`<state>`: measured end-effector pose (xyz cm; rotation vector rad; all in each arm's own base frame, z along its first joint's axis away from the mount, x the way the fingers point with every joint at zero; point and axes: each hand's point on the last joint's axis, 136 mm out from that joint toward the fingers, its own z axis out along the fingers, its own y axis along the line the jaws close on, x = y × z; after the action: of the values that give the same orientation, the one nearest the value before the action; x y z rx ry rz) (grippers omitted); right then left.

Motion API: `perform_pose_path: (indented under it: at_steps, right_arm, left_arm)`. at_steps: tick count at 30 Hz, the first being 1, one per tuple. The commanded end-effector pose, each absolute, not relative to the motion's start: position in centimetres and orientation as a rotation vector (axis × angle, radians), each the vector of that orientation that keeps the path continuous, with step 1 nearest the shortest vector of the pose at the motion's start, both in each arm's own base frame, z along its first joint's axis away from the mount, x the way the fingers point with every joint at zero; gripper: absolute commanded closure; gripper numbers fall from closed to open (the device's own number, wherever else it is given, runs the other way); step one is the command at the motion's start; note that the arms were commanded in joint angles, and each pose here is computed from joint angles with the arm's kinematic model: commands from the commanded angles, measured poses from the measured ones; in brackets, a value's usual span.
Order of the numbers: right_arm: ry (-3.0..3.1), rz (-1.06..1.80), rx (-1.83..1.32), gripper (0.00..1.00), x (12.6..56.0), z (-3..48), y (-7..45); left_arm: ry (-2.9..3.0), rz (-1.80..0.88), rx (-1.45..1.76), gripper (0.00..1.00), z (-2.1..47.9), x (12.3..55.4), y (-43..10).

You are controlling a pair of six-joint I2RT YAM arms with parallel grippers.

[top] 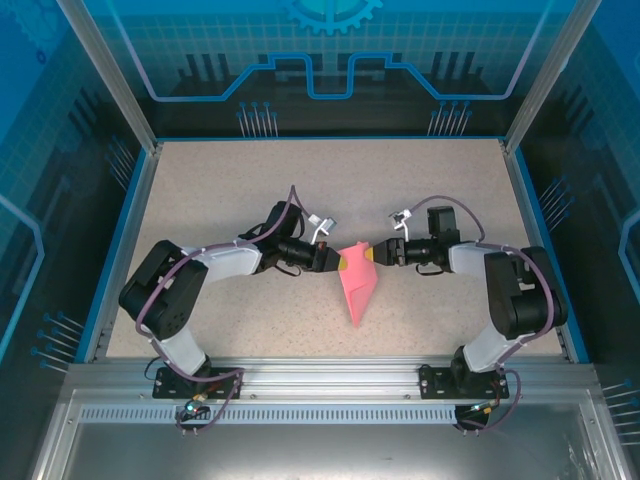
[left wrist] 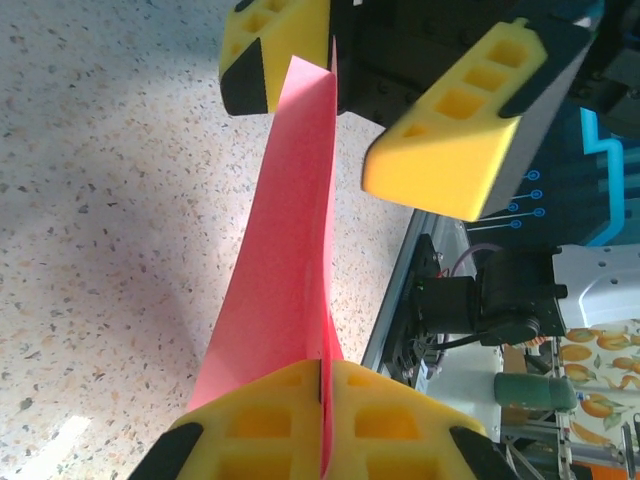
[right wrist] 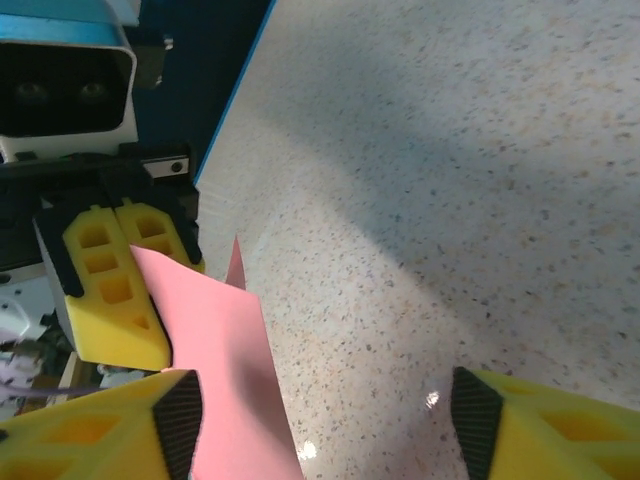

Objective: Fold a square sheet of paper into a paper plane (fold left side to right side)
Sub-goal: Place the paper at the center of the table.

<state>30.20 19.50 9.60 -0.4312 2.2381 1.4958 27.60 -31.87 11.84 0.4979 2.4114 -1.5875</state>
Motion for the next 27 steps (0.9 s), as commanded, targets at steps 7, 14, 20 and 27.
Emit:
perform_pose_path:
  at_steps: [7, 14, 20, 27]
  right_arm:
    - [2.162, 1.591, -0.525, 0.57, 29.8, 10.8, 20.2]
    - [2.201, 1.544, -0.500, 0.92, 29.5, 10.8, 19.9]
    - [2.298, 1.462, -0.425, 1.00, 29.0, 10.4, 19.8]
    - [2.473, 1.364, -0.150, 1.00, 29.4, 8.3, 18.7]
  left_arm:
    - [2.376, -1.609, 0.575, 0.98, 12.4, 27.5, -32.0]
    - [2.416, -1.562, 0.559, 0.95, 11.7, 28.0, -31.9]
    - [2.469, -1.402, 0.541, 0.71, 11.6, 29.0, -31.0]
    - [2.468, -0.977, 0.457, 0.45, 12.8, 30.4, -27.5]
